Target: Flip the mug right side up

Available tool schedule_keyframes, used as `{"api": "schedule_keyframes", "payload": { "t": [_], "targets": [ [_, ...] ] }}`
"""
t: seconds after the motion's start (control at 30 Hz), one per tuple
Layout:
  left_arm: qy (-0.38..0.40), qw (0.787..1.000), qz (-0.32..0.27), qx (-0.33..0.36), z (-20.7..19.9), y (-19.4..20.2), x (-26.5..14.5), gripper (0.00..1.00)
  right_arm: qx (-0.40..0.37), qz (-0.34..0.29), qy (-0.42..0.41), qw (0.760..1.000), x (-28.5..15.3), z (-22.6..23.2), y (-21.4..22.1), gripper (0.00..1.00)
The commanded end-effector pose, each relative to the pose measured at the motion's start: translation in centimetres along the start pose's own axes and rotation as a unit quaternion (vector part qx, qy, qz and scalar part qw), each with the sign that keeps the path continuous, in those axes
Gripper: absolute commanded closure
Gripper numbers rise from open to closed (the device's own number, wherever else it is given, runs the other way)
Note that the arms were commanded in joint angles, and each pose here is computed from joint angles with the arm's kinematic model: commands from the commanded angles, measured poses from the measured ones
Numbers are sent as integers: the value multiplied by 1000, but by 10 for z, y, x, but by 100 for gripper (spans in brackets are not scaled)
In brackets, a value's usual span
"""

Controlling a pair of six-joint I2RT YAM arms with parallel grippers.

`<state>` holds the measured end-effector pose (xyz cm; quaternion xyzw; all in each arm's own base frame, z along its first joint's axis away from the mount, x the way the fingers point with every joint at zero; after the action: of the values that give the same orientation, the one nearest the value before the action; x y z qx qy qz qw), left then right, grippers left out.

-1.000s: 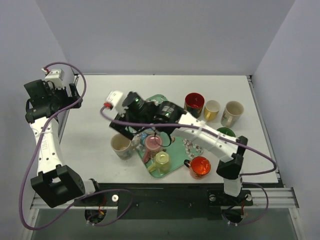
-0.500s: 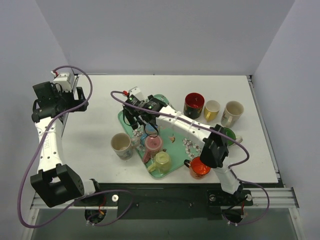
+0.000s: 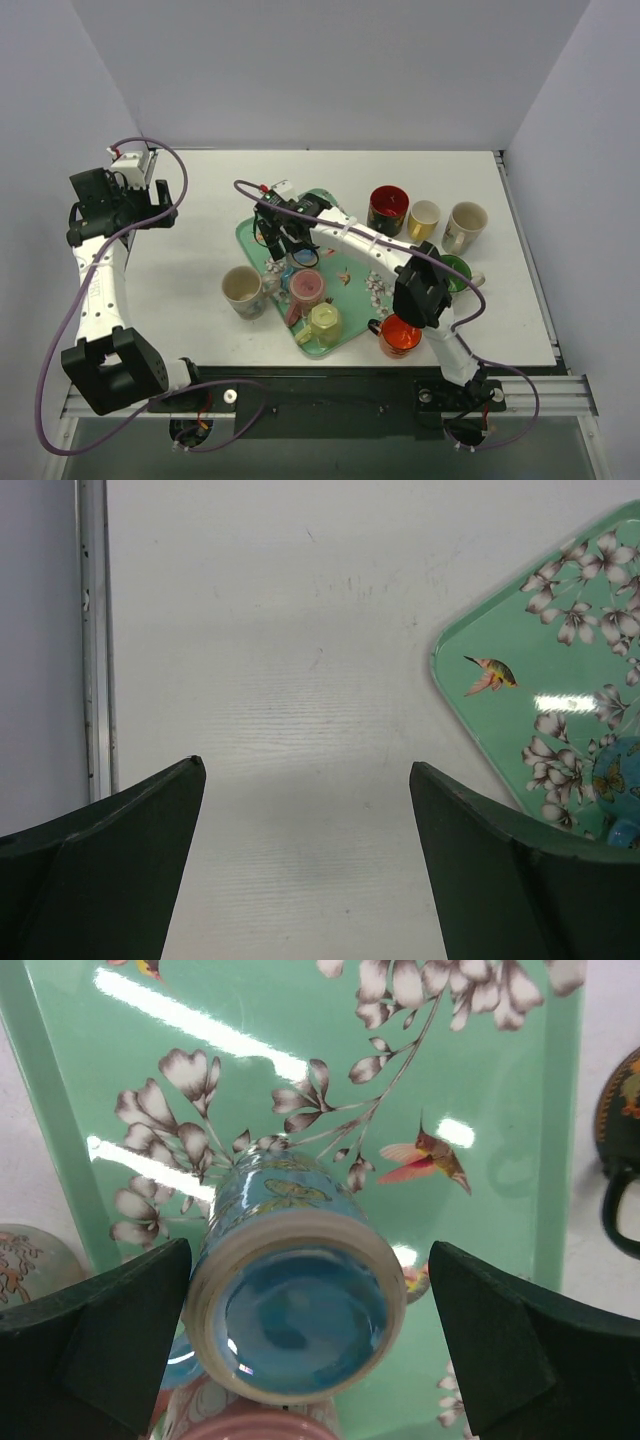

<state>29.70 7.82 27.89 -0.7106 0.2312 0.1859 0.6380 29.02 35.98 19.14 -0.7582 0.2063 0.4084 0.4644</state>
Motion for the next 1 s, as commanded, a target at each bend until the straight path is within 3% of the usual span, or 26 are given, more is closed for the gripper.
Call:
{"api": "schedule_keyframes", "payload": {
  "t": [0.0, 0.3, 0.43, 0.57, 0.77, 0.83, 0.97],
  "targets": [
    [5, 999, -37, 25, -4, -12, -6, 6, 46, 38, -53, 997, 15, -3, 14, 0],
    [7, 999, -38, 27, -5, -12, -7, 6, 58, 62, -64, 994, 32, 4, 26, 1],
    [8, 999, -40, 29, -6, -13, -8, 6, 60, 71, -66, 993, 30, 4, 30, 12],
    [12, 999, -41, 27, -8, -14, -8, 6, 54, 87, -54, 993, 30, -2, 33, 26],
    [13, 999, -42, 29, -10, -14, -9, 6, 63, 85, -59, 993, 28, -14, 27, 75],
    [15, 999, -43, 29, -12, -15, -9, 6, 61, 69, -50, 994, 23, -20, 19, 100],
    [28, 998, -37, 37, -21, -16, -8, 6, 71, 20, -45, 996, 6, -36, -3, 100]
  ]
}}
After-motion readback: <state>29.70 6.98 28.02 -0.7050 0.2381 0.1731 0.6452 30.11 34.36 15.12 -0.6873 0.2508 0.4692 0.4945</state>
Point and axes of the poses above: each gripper's point midway between its finger pads, its own x axis out along the fingers, its own z axis along the line the jaws close on, y = z × x, the point moved 8 cm from there along -x, back along the fingers, and after that the axes turned 3 degrees about -x, right-handed, at the moved point
